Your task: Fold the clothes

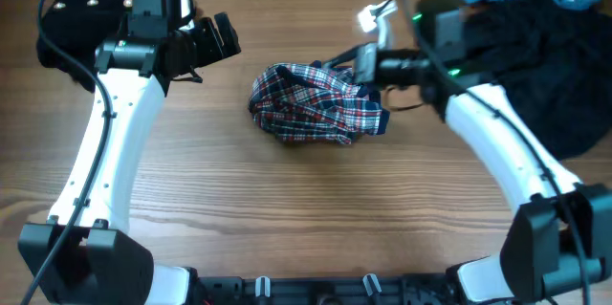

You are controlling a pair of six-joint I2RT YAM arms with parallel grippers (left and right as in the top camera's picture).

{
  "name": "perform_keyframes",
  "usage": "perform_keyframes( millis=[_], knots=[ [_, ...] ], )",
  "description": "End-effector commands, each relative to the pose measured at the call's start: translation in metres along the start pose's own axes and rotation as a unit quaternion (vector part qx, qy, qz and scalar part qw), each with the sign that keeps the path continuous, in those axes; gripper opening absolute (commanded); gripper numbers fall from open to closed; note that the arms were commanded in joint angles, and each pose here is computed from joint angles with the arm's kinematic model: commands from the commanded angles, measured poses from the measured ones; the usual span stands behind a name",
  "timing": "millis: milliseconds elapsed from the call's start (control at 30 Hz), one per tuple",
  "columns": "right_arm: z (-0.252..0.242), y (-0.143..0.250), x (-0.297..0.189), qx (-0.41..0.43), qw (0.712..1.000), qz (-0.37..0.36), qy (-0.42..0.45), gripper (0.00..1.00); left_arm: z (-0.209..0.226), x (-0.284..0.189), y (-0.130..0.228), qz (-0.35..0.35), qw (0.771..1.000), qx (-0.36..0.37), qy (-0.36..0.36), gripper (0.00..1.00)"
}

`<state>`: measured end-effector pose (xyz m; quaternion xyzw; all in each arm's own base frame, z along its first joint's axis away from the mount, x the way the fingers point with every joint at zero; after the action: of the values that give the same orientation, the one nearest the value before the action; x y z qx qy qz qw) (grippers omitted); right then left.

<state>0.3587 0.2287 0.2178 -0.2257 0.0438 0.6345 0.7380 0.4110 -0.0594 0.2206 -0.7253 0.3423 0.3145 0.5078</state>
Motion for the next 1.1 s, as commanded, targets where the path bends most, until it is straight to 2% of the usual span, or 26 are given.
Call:
perform_keyframes(
  millis=[0, 233, 467, 700, 800, 1067],
  knots=[
    [-0.034, 0.009, 0.032, 0.048, 0.999, 0.010, 0.020, 0.04, 0.004, -0.002, -0.009, -0.012, 1.000, -0.014, 0.006, 1.00],
    [-0.074, -0.002, 0.072, 0.058, 0.998, 0.004, -0.002, 0.05, 0.016, -0.003, -0.016, -0.020, 0.999, -0.026, 0.000, 1.00],
    [-0.114, 0.036, 0.114, 0.119, 0.990, 0.071, -0.001, 0.04, 0.017, 0.004, -0.013, -0.011, 1.000, -0.026, -0.003, 1.00],
    [-0.131, 0.047, 0.117, 0.152, 0.985, 0.073, 0.044, 0.04, 0.008, 0.015, -0.004, 0.014, 0.999, -0.023, 0.017, 1.00],
    [-0.143, 0.052, 0.116, 0.169, 0.980, 0.070, 0.077, 0.04, -0.001, 0.016, 0.002, 0.023, 1.000, -0.001, 0.021, 1.00],
    [-0.153, 0.047, 0.115, 0.180, 0.977, 0.044, 0.107, 0.04, -0.020, 0.018, 0.011, 0.031, 0.999, 0.022, 0.033, 1.00]
  ],
)
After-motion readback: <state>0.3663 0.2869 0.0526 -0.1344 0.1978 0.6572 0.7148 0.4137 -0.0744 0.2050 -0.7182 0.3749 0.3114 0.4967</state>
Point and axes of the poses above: each gripper's point midway between its finger pads, its own x axis out along the fingers, its own z axis along the line the jaws close on, y = z × x, the point moved 2 cm from there along -x, back along the fingers, and after that the axes turned 5 degrees about x, right-handed, at the moved point
